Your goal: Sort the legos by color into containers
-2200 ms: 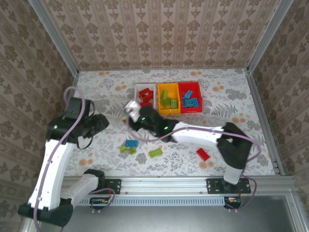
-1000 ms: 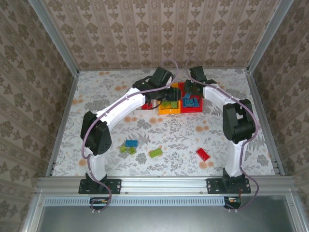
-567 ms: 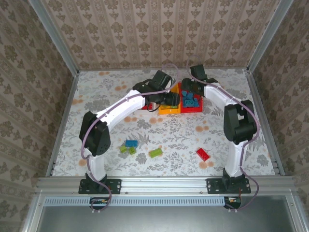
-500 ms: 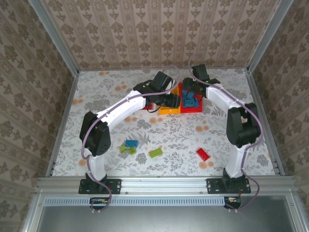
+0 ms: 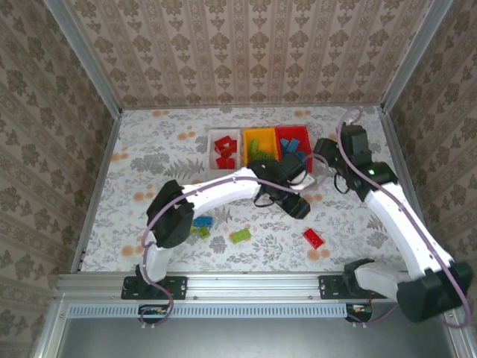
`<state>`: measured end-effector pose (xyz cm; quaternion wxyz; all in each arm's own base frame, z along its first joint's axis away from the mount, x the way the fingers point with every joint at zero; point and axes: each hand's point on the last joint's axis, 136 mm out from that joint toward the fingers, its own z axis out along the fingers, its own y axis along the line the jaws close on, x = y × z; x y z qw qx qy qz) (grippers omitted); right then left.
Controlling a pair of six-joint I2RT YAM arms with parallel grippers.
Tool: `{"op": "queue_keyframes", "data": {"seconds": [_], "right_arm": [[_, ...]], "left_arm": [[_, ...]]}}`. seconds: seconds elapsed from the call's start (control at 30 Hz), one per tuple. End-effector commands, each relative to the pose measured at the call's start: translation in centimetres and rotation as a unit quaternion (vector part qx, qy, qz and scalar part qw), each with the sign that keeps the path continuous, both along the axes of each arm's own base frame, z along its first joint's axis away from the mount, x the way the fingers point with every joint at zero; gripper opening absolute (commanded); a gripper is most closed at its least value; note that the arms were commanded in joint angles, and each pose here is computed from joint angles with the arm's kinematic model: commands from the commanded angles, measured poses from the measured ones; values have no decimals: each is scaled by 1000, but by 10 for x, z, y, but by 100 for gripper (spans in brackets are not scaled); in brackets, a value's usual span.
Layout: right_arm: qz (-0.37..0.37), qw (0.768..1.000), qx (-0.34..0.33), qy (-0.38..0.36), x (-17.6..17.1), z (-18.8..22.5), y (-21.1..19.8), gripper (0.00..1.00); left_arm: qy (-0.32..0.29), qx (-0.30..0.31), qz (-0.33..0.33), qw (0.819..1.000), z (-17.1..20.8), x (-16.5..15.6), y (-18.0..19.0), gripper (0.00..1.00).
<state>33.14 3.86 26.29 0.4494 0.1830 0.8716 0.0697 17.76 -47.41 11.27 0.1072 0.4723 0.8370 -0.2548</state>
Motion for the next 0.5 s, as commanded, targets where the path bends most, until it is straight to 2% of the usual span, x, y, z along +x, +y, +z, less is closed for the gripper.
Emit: {"op": "queue_keyframes", "data": {"seconds": [0.0, 0.1, 0.2, 0.27, 0.33, 0.47], "right_arm": [[-44, 998, -30, 30, -45, -4, -28, 68], [-58, 997, -41, 14, -67, 10, -40, 71], [-64, 997, -48, 5, -80, 19, -47, 73], [-65, 997, -49, 2, -86, 23, -49, 74], [-64, 997, -48, 2, -92, 25, -50, 75], [-63, 997, -49, 3, -102, 27, -52, 76]], "left_arm": [[-29, 8, -84, 996, -3, -23, -10, 63], [-69, 13, -139, 988, -14, -34, -14, 63], [-125, -30, -216, 968, -17, -44, -19, 65], [-161, -45, -227, 960, -20, -39, -21, 67], [-172, -46, -253, 951, -26, -39, -23, 68], [-240, -46, -288, 926, -35, -31, -35, 72]]}}
